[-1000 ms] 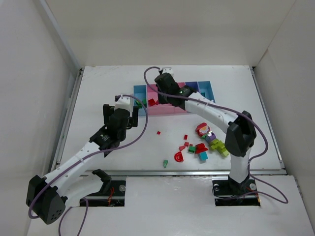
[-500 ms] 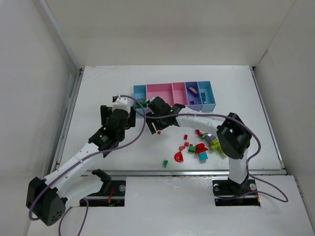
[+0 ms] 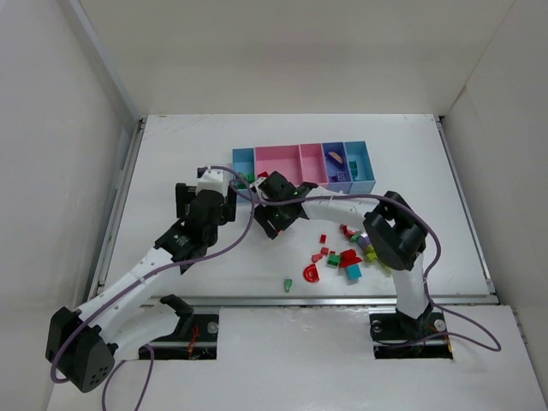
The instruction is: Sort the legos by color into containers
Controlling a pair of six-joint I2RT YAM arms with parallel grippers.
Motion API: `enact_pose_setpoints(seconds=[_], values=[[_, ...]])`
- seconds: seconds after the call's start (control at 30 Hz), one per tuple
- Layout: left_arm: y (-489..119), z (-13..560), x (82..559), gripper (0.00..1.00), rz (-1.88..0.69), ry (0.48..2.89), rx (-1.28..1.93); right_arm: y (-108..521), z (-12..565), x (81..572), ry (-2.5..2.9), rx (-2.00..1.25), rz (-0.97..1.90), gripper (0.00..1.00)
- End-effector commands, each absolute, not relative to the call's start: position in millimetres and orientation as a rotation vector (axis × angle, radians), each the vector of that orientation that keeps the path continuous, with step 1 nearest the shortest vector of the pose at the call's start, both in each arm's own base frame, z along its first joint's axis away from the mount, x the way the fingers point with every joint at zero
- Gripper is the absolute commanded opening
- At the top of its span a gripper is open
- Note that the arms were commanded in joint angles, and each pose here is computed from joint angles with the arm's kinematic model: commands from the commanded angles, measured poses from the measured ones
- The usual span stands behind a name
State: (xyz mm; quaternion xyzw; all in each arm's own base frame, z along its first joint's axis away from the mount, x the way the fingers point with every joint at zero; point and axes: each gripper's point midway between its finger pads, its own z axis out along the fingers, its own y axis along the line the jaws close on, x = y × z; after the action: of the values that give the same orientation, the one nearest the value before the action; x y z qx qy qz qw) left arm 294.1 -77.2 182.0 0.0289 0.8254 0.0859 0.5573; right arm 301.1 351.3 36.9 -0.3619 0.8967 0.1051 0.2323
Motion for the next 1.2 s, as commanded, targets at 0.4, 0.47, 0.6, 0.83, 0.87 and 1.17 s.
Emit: enact_pose_setpoints(seconds=[0.4, 0.47, 0.6, 0.83, 0.87, 1.17], values=[[-75.6, 192.0, 298.0, 1.00, 0.208, 1.918, 0.045, 350.1, 21.1, 293.5, 2.430, -1.139, 0.409, 0.53], [-75.6, 192.0, 298.0, 1.00, 0.208, 1.918, 0.045, 353.2, 21.1, 289.7, 2.425, -1.152, 0.412, 0.53], [-76.7, 191.6, 298.0, 1.00, 0.206, 1.920, 0.060, 350.4, 18.1, 288.3, 2.420, -1.179, 0.402, 0.53], [-76.7, 191.6, 298.0, 1.00, 0.206, 1.920, 0.060, 362.2, 55.9, 288.9, 2.347, -1.088, 0.505, 0.52], [-76.7, 191.6, 298.0, 1.00, 0.206, 1.920, 0.060, 365.7, 63.2, 291.1, 2.332, -1.060, 0.522, 0.52], [-77.6, 187.3, 296.9, 1.00, 0.202, 1.929, 0.070, 363.2, 73.9, 297.1, 2.497, -0.542, 0.507, 0.52]])
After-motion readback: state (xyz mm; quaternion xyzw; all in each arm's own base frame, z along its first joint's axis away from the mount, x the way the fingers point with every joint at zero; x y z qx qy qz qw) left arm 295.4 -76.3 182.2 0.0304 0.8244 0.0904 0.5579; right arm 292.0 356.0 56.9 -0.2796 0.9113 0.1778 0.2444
